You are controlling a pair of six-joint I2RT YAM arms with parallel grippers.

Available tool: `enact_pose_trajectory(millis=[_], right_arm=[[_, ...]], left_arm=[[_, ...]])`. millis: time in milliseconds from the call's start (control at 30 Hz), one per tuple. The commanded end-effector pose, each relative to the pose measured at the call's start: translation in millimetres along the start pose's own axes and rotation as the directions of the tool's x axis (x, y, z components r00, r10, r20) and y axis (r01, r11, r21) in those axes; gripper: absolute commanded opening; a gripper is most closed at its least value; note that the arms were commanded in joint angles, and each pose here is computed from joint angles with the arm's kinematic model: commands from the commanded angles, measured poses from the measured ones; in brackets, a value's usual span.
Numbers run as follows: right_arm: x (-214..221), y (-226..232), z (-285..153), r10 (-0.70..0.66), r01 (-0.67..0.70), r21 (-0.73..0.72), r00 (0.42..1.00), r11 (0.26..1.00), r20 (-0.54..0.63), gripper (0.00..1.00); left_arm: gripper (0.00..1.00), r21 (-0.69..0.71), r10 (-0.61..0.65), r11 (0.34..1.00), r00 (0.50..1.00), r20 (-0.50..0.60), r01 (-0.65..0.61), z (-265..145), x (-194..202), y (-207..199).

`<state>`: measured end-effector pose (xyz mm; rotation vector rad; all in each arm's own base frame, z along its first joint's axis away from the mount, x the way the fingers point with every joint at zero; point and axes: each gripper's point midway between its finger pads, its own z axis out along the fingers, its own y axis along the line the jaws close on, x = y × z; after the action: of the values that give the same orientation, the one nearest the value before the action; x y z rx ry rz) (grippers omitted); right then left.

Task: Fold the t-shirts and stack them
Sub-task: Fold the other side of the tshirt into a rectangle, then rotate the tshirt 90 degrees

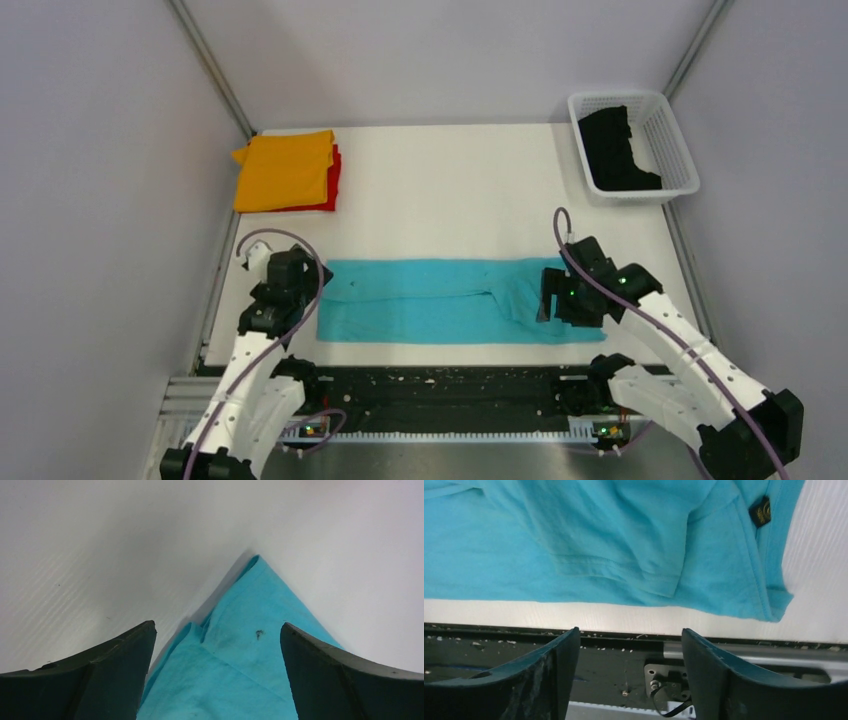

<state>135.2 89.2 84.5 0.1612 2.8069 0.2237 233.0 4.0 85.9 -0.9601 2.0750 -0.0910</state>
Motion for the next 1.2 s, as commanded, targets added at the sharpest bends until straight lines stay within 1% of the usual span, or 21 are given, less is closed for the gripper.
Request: enact_pose_trajectory(millis=[0,33,67,133,167,200,267,367,500,567,700,833,967,1067,1100,1167], right_arm=[[-36.5,18.7,-20.7,-0.025,0.033,-0.056,0.991,0.998,0.133,0.84],[-43.8,23.2,-20.3,-0.015,0.025,-0.068,0.988,0.997,0.156,0.92],[-50.4,27.8,-18.3,-0.001,0.015,-0.083,0.984,0.996,0.176,0.97],[-63.2,39.1,-13.5,0.036,-0.009,-0.126,0.976,0.992,0.216,0.99],[-71.4,45.7,-11.3,0.058,-0.021,-0.153,0.969,0.988,0.242,0.99],[-78.5,50.5,-7.8,0.087,-0.041,-0.175,0.961,0.984,0.264,0.99],[-92.5,60.5,-0.4,0.146,-0.079,-0.225,0.944,0.971,0.295,0.99],[-95.6,60.2,20.4,0.207,-0.146,-0.23,0.941,0.962,0.269,0.99],[-80.7,31.8,56.6,0.256,-0.235,-0.128,0.947,0.964,0.191,0.99],[-76.8,21.7,70.3,0.291,-0.275,-0.113,0.941,0.955,0.173,0.99],[-87.8,16.6,88.9,0.314,-0.298,-0.106,0.929,0.949,0.197,0.99],[-121.9,12.0,103.2,0.32,-0.31,-0.08,0.915,0.947,0.245,0.99],[-170.5,23.4,113.6,0.309,-0.289,-0.111,0.914,0.951,0.262,0.99],[-200.0,35.6,133.7,0.274,-0.254,-0.11,0.929,0.961,0.247,0.99],[-208.4,37.5,141.2,0.273,-0.254,-0.105,0.931,0.961,0.242,0.99],[-227.1,50.8,154.1,0.268,-0.243,-0.135,0.937,0.961,0.226,0.99]], left_arm=[[0.99,0.155,-0.066,0.986,0.998,0.023,0.061,-17.1,-23.4,-40.2],[0.99,0.224,-0.057,0.973,0.998,-0.006,0.057,-18.8,-20.9,-55.4],[0.99,0.293,-0.046,0.954,0.998,-0.038,0.055,-20.7,-17.7,-71.4],[0.99,0.413,-0.005,0.909,0.994,-0.112,0.051,-24.3,-6.3,-99.1],[0.99,0.444,0.018,0.895,0.989,-0.145,0.049,-23.1,0.8,-108.3],[0.99,0.469,0.044,0.882,0.984,-0.171,0.042,-22.4,7.7,-116.6],[0.99,0.477,0.096,0.879,0.97,-0.224,0.023,-16.4,23.6,-125.3],[0.99,0.431,0.168,0.902,0.944,-0.285,-0.03,-2.3,46.7,-123.3],[0.99,0.367,0.198,0.928,0.918,-0.344,-0.063,14.4,67.4,-108.8],[0.99,0.336,0.203,0.939,0.91,-0.362,-0.076,19.5,74.4,-99.7],[0.99,0.306,0.208,0.948,0.893,-0.399,-0.084,23.0,89.2,-86.0],[0.99,0.276,0.191,0.958,0.884,-0.428,-0.073,17.5,104.9,-73.1],[0.99,0.233,0.143,0.972,0.886,-0.441,-0.041,9.9,116.3,-63.1],[0.99,0.218,0.101,0.976,0.879,-0.465,0.003,-1.4,130.2,-65.6],[0.99,0.231,0.1,0.973,0.87,-0.482,0.016,-9.6,137.8,-70.6],[0.99,0.224,0.062,0.973,0.877,-0.476,0.052,-19.3,142.8,-77.8]])
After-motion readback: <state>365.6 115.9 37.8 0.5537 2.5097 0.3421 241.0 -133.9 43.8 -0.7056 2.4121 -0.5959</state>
